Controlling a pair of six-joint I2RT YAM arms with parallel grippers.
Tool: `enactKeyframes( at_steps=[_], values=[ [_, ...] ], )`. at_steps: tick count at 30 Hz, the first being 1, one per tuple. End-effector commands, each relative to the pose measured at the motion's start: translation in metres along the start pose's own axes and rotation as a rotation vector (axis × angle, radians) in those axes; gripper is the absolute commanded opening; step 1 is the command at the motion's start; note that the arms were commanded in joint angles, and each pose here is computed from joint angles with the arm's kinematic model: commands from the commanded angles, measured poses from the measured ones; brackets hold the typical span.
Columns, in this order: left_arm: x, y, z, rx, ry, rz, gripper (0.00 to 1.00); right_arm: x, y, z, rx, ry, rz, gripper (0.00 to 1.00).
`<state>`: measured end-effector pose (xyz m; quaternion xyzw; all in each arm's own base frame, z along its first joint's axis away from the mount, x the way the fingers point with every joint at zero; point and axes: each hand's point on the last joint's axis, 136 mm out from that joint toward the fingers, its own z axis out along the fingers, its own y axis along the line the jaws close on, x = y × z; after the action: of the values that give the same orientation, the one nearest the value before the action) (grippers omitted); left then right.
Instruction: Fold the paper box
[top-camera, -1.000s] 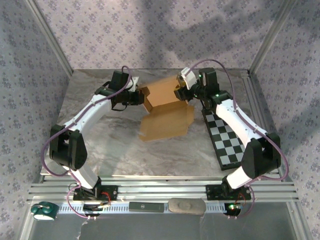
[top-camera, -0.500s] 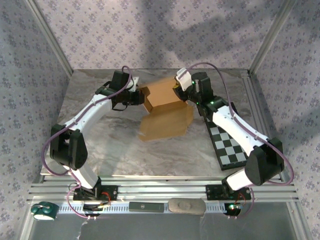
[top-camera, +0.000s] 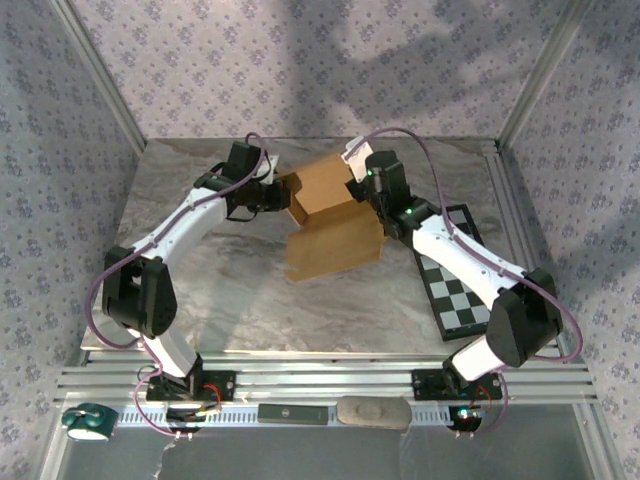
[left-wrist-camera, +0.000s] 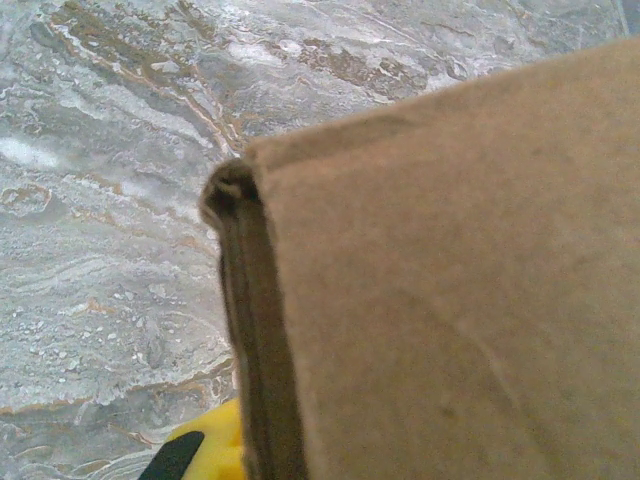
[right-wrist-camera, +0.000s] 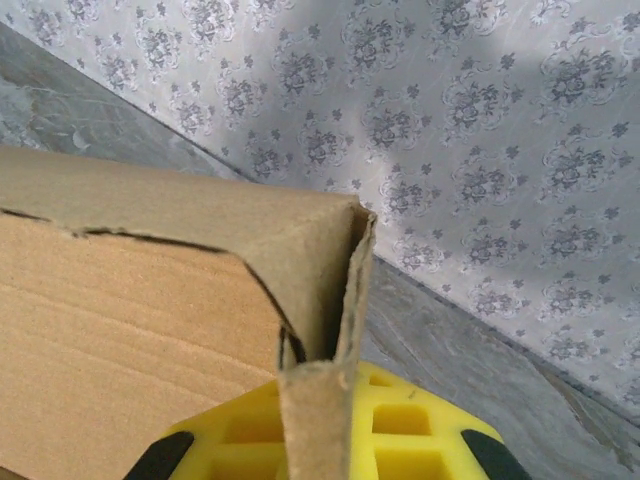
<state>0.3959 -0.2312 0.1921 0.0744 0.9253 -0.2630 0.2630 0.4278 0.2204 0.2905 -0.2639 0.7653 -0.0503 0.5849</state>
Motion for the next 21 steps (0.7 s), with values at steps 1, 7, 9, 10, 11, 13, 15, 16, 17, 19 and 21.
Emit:
enactKeyframes(
  at_steps=[1, 7, 9, 10, 11, 13, 15, 16, 17, 19, 21],
  values=[
    [-0.012, -0.010, -0.003, 0.006, -0.034, 0.011, 0.00, -0.001, -0.001, 0.001, 0.065, -0.018, -0.011, 0.00],
    [-0.011, -0.010, 0.002, 0.000, -0.037, -0.021, 0.00, 0.018, 0.021, 0.009, 0.077, 0.017, -0.064, 0.00],
    [-0.009, -0.010, 0.003, -0.002, -0.030, -0.027, 0.00, 0.021, 0.026, 0.013, 0.062, 0.034, -0.082, 0.00],
    [-0.008, -0.009, 0.003, -0.005, -0.027, -0.029, 0.00, 0.025, 0.029, 0.016, 0.049, 0.050, -0.097, 0.00],
    [-0.006, -0.009, 0.004, -0.007, -0.022, -0.029, 0.00, 0.032, 0.032, 0.018, 0.038, 0.075, -0.110, 0.00],
    [-0.004, -0.008, 0.004, -0.010, -0.016, -0.029, 0.00, 0.025, 0.029, 0.022, 0.020, 0.083, -0.086, 0.00],
    [-0.003, -0.007, 0.005, -0.013, -0.016, -0.030, 0.00, 0.029, 0.029, 0.023, 0.007, 0.099, -0.079, 0.00],
    [-0.003, -0.006, 0.006, -0.016, -0.015, -0.033, 0.00, 0.030, 0.029, 0.023, 0.002, 0.104, -0.079, 0.00],
    [-0.003, -0.006, 0.006, -0.018, -0.016, -0.034, 0.00, 0.031, 0.030, 0.024, -0.004, 0.111, -0.080, 0.00],
    [-0.004, -0.004, 0.007, -0.024, -0.019, -0.037, 0.00, 0.035, 0.030, 0.025, -0.011, 0.129, -0.085, 0.00],
    [-0.003, -0.003, 0.008, -0.028, -0.016, -0.039, 0.00, 0.041, 0.030, 0.025, -0.018, 0.142, -0.083, 0.00]
  ],
)
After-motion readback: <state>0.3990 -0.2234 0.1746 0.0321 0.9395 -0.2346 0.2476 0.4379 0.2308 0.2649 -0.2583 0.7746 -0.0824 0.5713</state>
